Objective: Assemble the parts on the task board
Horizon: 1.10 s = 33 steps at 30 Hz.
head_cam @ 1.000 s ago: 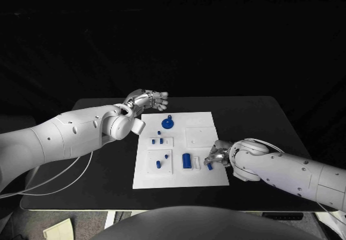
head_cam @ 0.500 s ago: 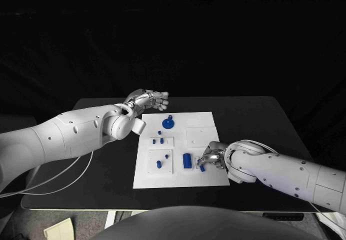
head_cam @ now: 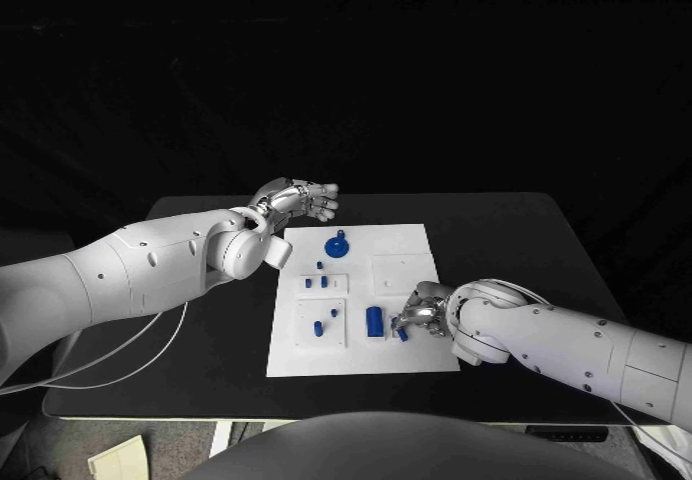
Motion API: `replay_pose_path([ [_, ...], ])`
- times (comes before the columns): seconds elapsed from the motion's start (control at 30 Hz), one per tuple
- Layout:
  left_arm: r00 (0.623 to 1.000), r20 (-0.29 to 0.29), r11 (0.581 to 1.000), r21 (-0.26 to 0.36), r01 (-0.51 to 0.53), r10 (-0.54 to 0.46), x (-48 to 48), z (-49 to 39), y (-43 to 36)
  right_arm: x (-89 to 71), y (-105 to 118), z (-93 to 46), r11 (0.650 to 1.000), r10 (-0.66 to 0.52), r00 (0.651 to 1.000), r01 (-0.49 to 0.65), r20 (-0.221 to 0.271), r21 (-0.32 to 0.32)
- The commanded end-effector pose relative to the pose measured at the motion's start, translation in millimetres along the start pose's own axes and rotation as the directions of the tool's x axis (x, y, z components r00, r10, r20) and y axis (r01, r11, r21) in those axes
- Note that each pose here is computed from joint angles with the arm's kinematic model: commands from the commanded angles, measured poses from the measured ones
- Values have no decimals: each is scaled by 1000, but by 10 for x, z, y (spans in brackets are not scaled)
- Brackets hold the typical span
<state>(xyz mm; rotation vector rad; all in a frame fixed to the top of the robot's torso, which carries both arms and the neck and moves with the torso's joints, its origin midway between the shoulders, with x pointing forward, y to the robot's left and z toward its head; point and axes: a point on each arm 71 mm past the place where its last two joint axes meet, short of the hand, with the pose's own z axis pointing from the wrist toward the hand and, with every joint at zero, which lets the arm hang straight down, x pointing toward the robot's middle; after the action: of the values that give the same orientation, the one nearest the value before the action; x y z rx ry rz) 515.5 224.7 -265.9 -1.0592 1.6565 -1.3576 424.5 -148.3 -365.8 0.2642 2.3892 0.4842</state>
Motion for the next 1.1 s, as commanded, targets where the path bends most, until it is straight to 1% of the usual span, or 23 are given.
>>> replay_pose_path([
  [0.03, 1000, -12, 1000, 9, 10, -9, 23, 6, -13, 11, 42, 13, 1000, 3, 1000, -3, -13, -15],
  [0.27, 1000, -13, 1000, 9, 10, -10, 26, 7, -13, 7, 44, 35, 1000, -7, 1000, 7, -16, -5],
  [0.57, 1000, -13, 1000, 8, 10, -10, 26, 9, -13, 24, 115, 36, 1000, -6, 1000, 6, -8, -25],
  [1.1, 1000, -14, 1000, 6, 10, -10, 24, 5, -12, 26, 110, 16, 999, -13, 1000, 13, -11, -30],
])
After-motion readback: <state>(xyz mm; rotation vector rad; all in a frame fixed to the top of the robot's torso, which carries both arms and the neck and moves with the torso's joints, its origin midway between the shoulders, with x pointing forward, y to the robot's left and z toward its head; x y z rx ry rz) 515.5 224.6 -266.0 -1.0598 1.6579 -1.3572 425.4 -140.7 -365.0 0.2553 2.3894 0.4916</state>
